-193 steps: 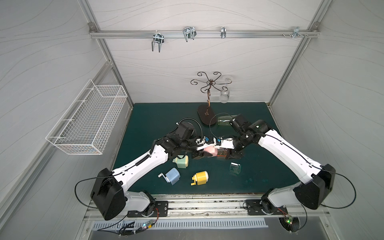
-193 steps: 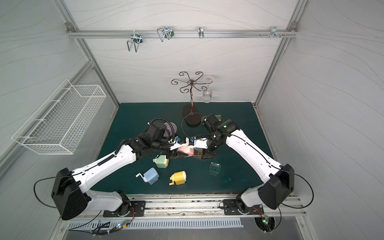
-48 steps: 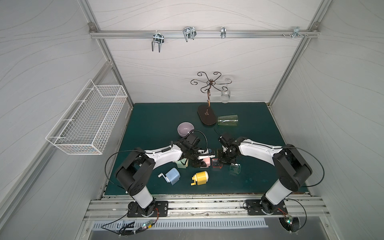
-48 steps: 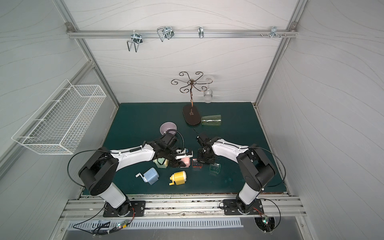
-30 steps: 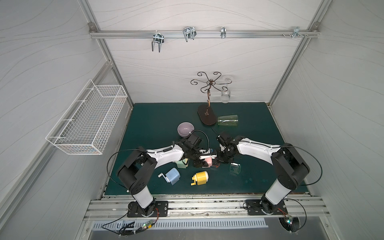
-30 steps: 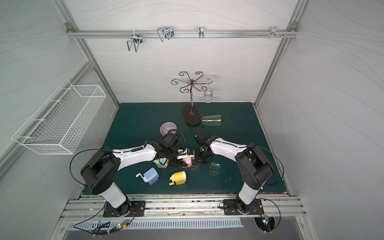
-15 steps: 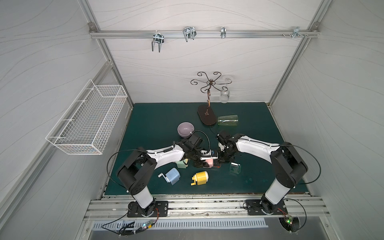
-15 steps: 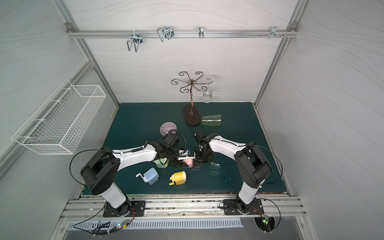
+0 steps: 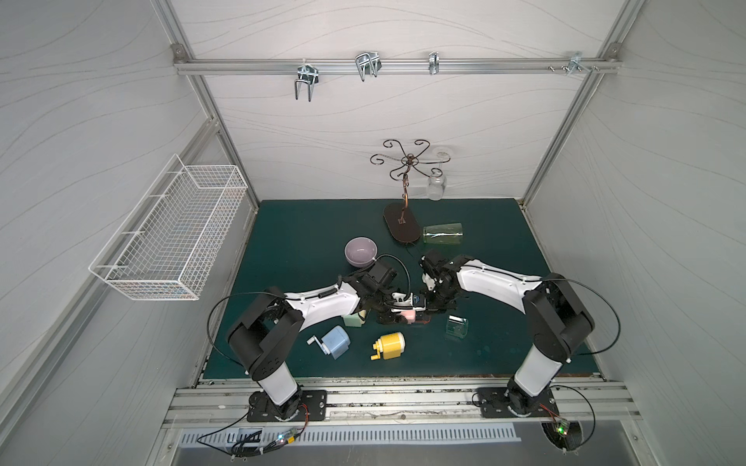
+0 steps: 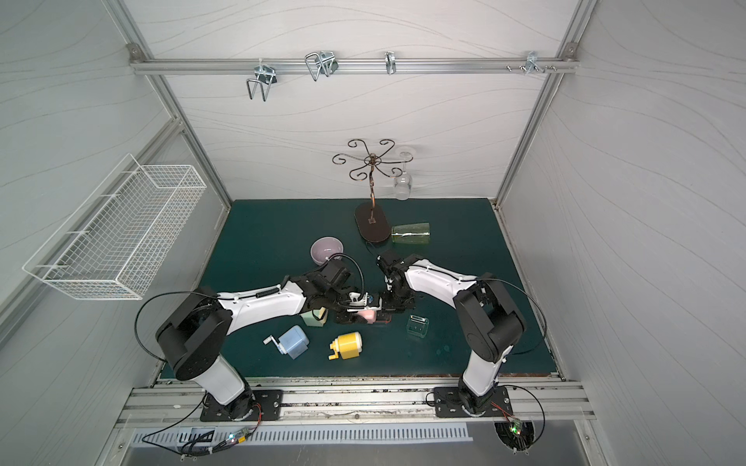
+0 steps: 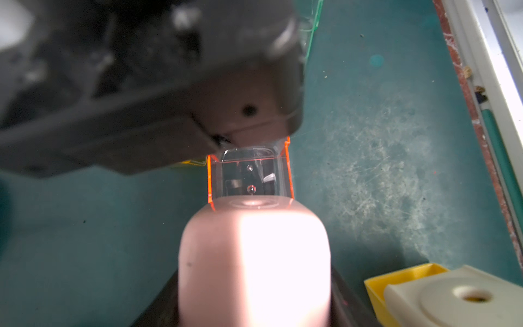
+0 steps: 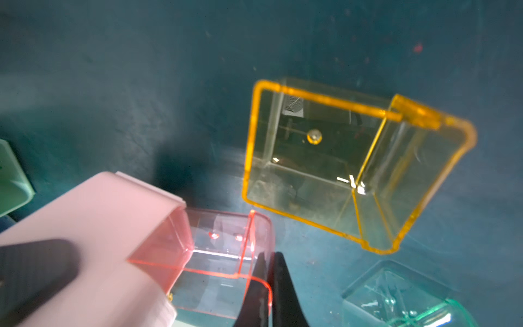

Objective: Put the tray back into the pencil sharpener
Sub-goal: Close the container of the pencil sharpener.

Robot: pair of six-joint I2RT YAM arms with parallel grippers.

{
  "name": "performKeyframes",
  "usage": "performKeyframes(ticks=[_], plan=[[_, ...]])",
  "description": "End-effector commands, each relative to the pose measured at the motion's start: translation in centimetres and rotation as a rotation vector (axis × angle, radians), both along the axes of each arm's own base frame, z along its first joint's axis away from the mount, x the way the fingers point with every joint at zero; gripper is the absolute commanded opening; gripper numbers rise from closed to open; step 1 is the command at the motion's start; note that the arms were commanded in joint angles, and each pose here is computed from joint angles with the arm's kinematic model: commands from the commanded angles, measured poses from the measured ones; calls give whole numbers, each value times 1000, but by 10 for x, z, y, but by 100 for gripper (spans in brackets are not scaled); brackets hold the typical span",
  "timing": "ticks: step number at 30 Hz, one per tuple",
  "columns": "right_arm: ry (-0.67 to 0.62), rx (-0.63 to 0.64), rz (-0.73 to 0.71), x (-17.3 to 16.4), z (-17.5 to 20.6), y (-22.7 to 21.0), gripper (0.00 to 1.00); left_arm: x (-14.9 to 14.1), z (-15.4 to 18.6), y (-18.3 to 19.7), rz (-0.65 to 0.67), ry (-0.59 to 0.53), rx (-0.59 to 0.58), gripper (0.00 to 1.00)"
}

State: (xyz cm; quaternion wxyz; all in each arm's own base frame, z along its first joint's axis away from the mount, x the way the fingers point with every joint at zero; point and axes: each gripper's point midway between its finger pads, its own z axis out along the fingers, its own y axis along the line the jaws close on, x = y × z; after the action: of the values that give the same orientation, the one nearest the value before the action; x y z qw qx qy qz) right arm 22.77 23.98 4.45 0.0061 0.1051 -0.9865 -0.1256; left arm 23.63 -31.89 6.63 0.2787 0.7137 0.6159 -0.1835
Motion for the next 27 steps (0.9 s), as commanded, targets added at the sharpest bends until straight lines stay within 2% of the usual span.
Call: performKeyframes(ticks=[1, 9, 16, 22, 27], plan=[[20, 195, 80, -3, 30, 42, 7, 7, 23, -24, -83, -124, -93, 0], [46, 327, 21, -3, 50, 62, 12, 13, 38, -40, -11, -106, -181, 0], [73, 385, -31, -3, 48, 57, 26, 16, 50, -48, 20, -84, -248, 0], [46, 416, -94, 8, 67, 33, 42, 12, 29, -37, 20, -71, -172, 0], [27, 439, -103, 3, 89, 15, 44, 10, 9, -22, 32, -61, -95, 0]])
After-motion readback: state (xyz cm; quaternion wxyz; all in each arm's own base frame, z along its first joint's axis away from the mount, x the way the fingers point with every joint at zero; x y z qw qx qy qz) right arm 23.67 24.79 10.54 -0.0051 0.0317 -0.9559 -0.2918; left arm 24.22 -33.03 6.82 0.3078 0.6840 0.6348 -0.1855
